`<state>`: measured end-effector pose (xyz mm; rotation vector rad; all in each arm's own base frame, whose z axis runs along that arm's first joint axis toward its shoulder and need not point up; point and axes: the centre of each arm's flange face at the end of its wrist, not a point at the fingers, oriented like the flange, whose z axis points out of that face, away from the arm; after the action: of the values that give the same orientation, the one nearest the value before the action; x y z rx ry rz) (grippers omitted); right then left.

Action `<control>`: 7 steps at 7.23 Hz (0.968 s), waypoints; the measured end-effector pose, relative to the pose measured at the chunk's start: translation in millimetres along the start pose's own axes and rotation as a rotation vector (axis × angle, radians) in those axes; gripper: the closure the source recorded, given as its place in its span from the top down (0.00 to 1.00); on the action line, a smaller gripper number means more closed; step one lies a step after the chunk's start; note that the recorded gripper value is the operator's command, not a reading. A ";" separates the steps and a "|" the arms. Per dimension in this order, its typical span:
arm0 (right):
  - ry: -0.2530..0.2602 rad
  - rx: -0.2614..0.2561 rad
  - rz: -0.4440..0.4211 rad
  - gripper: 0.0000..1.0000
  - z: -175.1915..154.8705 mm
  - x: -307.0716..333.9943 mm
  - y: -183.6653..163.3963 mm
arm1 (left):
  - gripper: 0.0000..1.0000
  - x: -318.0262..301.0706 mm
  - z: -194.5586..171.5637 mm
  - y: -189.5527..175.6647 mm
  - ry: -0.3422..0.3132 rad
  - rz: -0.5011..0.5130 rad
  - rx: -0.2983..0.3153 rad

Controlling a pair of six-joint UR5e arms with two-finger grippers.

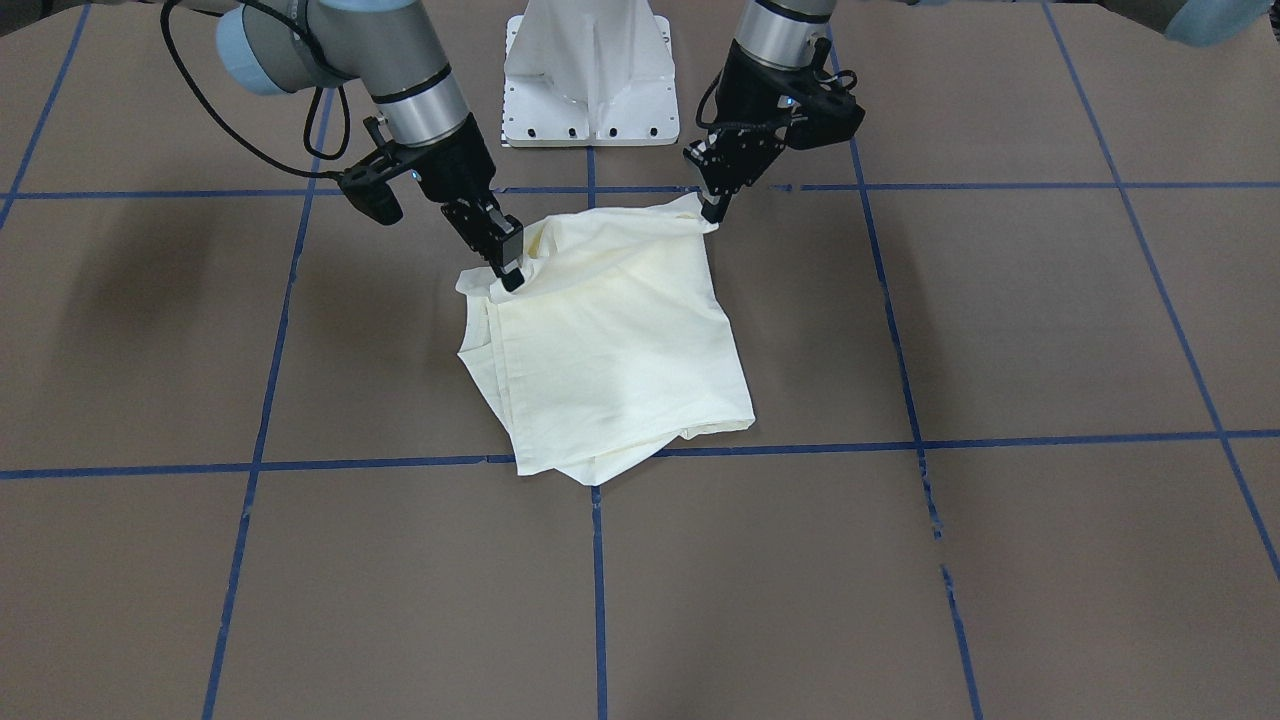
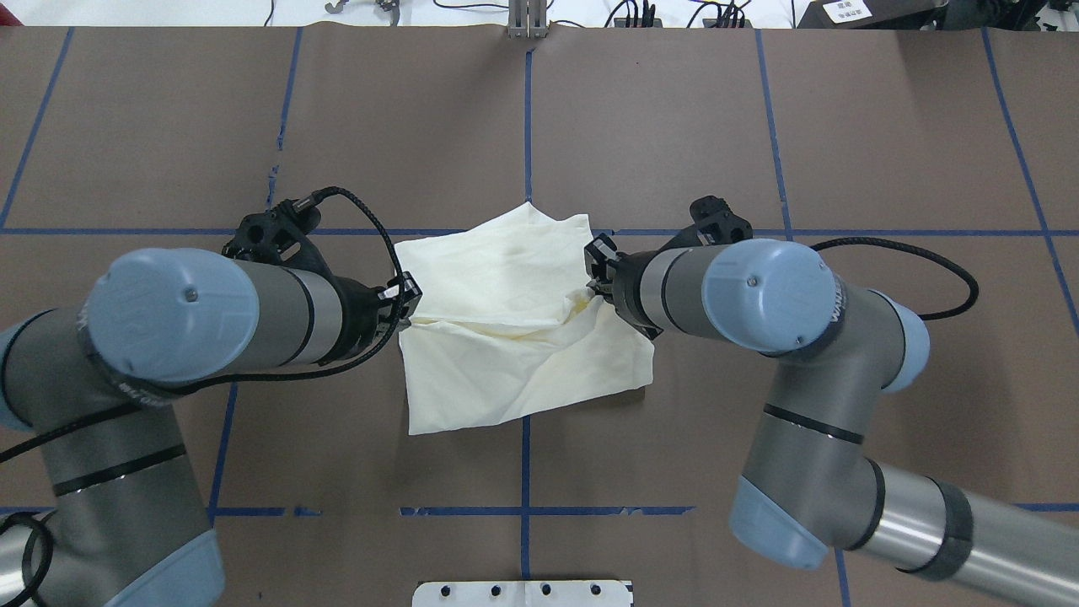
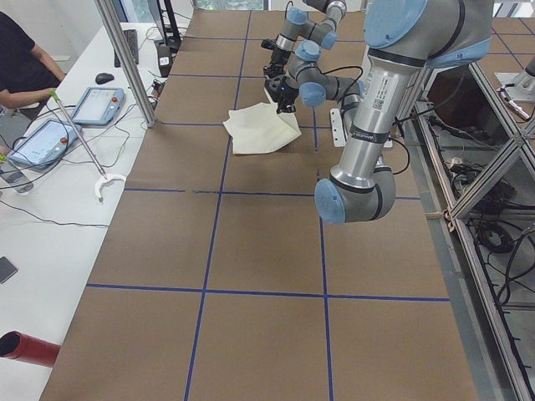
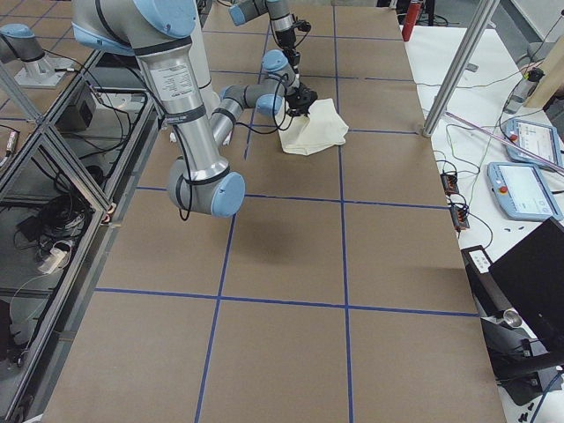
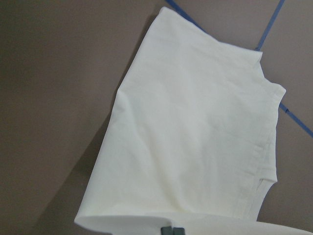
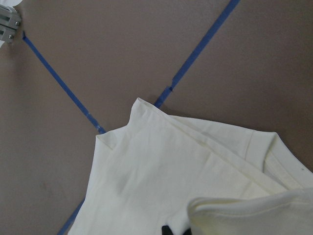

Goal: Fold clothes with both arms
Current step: 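Lift the near edge with both grippers and fold it toward the far edge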

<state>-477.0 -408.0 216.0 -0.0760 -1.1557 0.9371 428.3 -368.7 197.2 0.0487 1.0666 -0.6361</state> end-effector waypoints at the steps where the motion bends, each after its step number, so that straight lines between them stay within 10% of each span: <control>1: 0.021 0.024 0.012 0.00 23.1 -17.2 -11.3 | 0.00 0.8 25.2 -22.7 0.004 0.003 0.029; 7: 0.117 0.092 0.027 0.07 104.7 -75.9 -33.3 | 0.00 1.6 88.7 -80.8 -0.023 0.051 0.106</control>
<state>-547.8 -521.1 222.7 -0.0709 -1.0042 0.9953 458.7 -465.5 261.3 0.1600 1.0058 -0.6459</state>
